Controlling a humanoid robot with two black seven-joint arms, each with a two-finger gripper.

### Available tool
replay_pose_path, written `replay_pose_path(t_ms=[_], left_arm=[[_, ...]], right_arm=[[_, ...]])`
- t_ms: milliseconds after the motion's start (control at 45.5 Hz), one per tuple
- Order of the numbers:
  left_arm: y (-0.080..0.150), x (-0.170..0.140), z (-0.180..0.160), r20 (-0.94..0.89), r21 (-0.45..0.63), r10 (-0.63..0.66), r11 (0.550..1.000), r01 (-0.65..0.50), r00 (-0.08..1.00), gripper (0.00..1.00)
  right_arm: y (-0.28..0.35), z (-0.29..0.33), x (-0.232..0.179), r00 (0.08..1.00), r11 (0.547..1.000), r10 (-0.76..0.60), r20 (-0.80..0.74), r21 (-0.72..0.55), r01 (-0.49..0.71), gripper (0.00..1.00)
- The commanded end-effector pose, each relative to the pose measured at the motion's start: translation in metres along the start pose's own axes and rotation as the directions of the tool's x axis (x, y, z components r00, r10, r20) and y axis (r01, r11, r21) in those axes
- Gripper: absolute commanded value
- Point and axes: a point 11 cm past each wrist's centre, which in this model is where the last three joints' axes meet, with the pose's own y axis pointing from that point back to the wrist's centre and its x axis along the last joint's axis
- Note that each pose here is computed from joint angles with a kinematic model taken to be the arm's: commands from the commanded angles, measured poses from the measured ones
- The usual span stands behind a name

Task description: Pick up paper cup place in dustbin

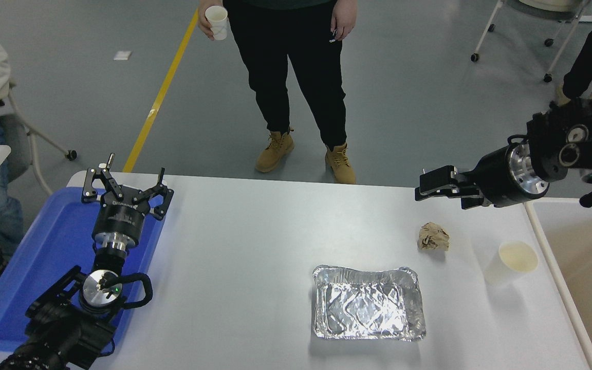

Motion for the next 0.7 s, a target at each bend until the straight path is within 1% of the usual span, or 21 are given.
replay_pose_path(t_ms=[0,110,220,374,549,681], left_arm=[[0.0,0.0,0.0,0.0,-0.001,0.0,1.0,0.0,1.0,1.0],[0.0,0.0,0.001,0.001,-0.001,0.0,1.0,0.0,1.0,1.0],[0.0,0.0,0.0,0.0,-0.001,0.0,1.0,0.0,1.0,1.0],[0.0,0.0,0.0,0.0,-0.001,0.0,1.0,0.0,1.0,1.0],[0.0,0.0,0.0,0.0,-0.001,0.0,1.0,0.0,1.0,1.0],[0.0,0.0,0.0,0.001,0.0,0.0,1.0,0.0,1.0,1.0]], right_arm=[[0.029,-0.026,0.001,0.996,0.997,-0.051,-0.073,-0.054,0.047,1.0],[0.036,-0.039,-0.011,0.992,0.994,-0.098,-0.075,-0.047,0.095,1.0],[0.051,-0.054,-0.02,0.987,0.988,-0.155,-0.034,-0.019,0.155,1.0],[0.07,-0.068,-0.022,0.973,0.973,-0.23,-0.014,-0.006,0.23,1.0],[0.068,-0.075,-0.021,0.97,0.97,-0.242,-0.024,-0.022,0.242,1.0],[0.071,-0.081,-0.021,0.968,0.968,-0.249,0.023,0.013,0.249,1.0]])
